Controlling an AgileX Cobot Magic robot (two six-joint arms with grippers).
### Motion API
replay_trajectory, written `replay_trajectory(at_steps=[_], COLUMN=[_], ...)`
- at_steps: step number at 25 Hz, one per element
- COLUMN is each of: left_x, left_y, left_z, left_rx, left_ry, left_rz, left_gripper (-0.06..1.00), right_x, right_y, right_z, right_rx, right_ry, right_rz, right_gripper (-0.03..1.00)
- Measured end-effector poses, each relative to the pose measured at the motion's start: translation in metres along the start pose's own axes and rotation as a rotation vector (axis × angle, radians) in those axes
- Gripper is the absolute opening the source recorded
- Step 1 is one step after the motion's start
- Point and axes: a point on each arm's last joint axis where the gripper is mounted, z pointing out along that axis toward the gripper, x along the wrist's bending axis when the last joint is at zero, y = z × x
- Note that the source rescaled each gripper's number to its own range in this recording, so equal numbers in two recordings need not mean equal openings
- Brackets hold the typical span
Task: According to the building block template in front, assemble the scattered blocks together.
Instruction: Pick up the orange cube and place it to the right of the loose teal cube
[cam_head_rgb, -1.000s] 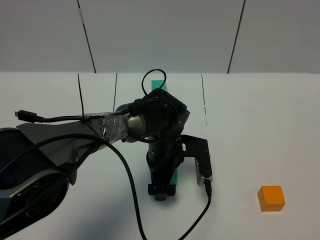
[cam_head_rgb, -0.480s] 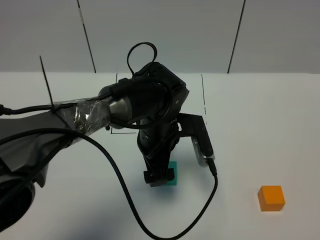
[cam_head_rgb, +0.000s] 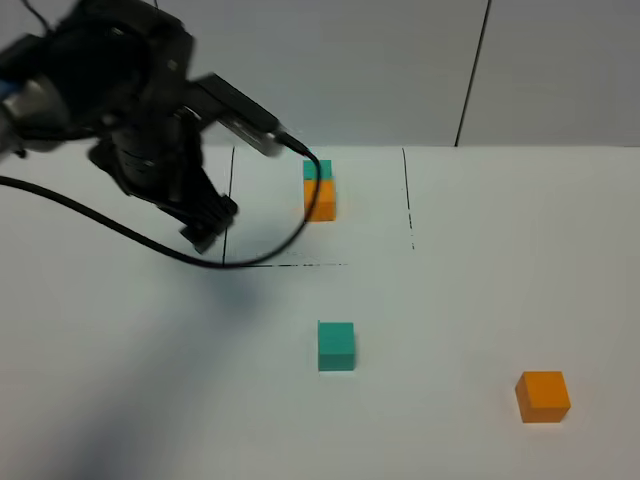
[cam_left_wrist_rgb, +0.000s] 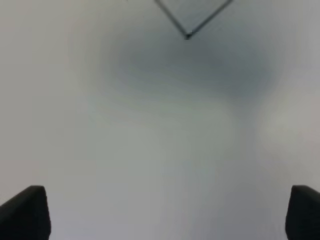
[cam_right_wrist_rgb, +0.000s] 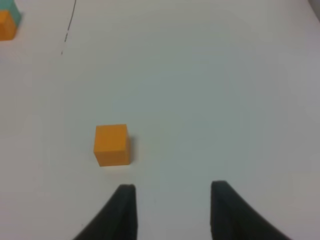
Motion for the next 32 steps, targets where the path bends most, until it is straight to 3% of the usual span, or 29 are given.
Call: replay_trajectory(at_steps=[6, 11, 14, 18, 20, 24, 28, 32], left_x=[0.079, 0.099, 0.086, 0.055, 0.040, 0.005, -0.029, -0.055], left_y=[-0.070, -0.139, -0.176, -0.220, -0.247, -0.296, -0.329, -0.348], left_z=[-0.058, -0.094, -0.117, -0.127, -0.130, -0.136, -0.127, -0.113], left_rx=[-0.118, -0.216, -0.286, -0.296, -0.299, -0.411, -0.509, -0.610], left_ry=[-0.018, -0.015, 0.035, 0.090, 0.155, 0.265, 0.257, 0.197], left_rz=[-0.336, -0.548, -0.599, -0.660, -0.700, -0.762, -0.780, -0.792], left_gripper=[0.96, 0.95, 0.95, 0.94, 0.93, 0.92, 0.92, 0.91], right_x=[0.000, 0.000, 0.000, 0.000, 0.000, 0.000, 0.000, 0.000], right_y=[0.000, 0.000, 0.000, 0.000, 0.000, 0.000, 0.000, 0.000], right_z=[0.000, 0.000, 0.000, 0.000, 0.000, 0.000, 0.000, 0.000], right_rx=[0.000, 0.000, 0.000, 0.000, 0.000, 0.000, 0.000, 0.000], right_ry=[0.000, 0.000, 0.000, 0.000, 0.000, 0.000, 0.000, 0.000], right_rz=[0.000, 0.000, 0.000, 0.000, 0.000, 0.000, 0.000, 0.000], right_gripper=[0.00, 0.00, 0.00, 0.00, 0.00, 0.00, 0.00, 0.00])
